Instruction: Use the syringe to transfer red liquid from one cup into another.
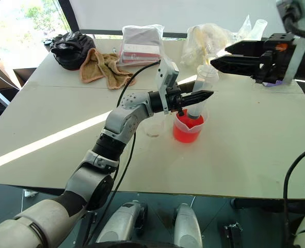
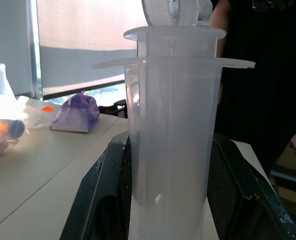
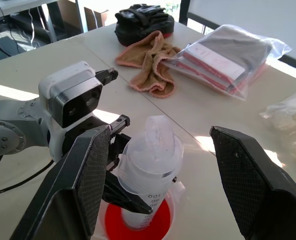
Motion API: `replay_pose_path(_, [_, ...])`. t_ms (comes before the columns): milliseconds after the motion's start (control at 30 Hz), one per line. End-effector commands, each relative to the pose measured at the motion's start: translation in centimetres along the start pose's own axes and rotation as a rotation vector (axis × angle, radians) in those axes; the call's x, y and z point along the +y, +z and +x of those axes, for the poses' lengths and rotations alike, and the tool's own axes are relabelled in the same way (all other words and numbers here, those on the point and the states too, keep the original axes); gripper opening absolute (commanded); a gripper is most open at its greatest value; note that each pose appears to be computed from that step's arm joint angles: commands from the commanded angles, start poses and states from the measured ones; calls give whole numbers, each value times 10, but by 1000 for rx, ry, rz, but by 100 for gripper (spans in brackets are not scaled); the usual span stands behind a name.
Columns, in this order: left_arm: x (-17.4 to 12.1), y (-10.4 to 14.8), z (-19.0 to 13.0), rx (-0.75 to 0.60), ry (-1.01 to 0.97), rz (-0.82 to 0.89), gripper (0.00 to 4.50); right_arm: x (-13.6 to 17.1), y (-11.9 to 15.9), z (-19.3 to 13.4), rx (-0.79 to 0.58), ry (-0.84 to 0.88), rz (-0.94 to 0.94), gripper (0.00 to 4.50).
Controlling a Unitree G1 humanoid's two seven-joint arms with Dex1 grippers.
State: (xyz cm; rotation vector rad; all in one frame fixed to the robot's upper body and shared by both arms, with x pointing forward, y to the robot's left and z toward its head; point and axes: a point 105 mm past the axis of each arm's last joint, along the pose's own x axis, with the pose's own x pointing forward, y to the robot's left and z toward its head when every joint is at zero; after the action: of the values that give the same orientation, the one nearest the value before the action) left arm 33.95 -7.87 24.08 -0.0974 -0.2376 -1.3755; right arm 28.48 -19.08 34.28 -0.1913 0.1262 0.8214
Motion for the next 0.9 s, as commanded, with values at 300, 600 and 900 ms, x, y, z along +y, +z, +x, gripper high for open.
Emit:
replay_pose_path(300, [-9, 3, 2, -7, -11, 26, 143, -1, -5, 9, -19, -31, -20, 330])
replay_pose_path(600, [-14, -2, 0, 11, -12, 20, 143, -2, -12, 14, -6, -29, -12, 255])
replay_pose_path(900, [-14, -3, -1, 15, -5, 18, 143, -1, -15, 17, 6, -11, -4, 6])
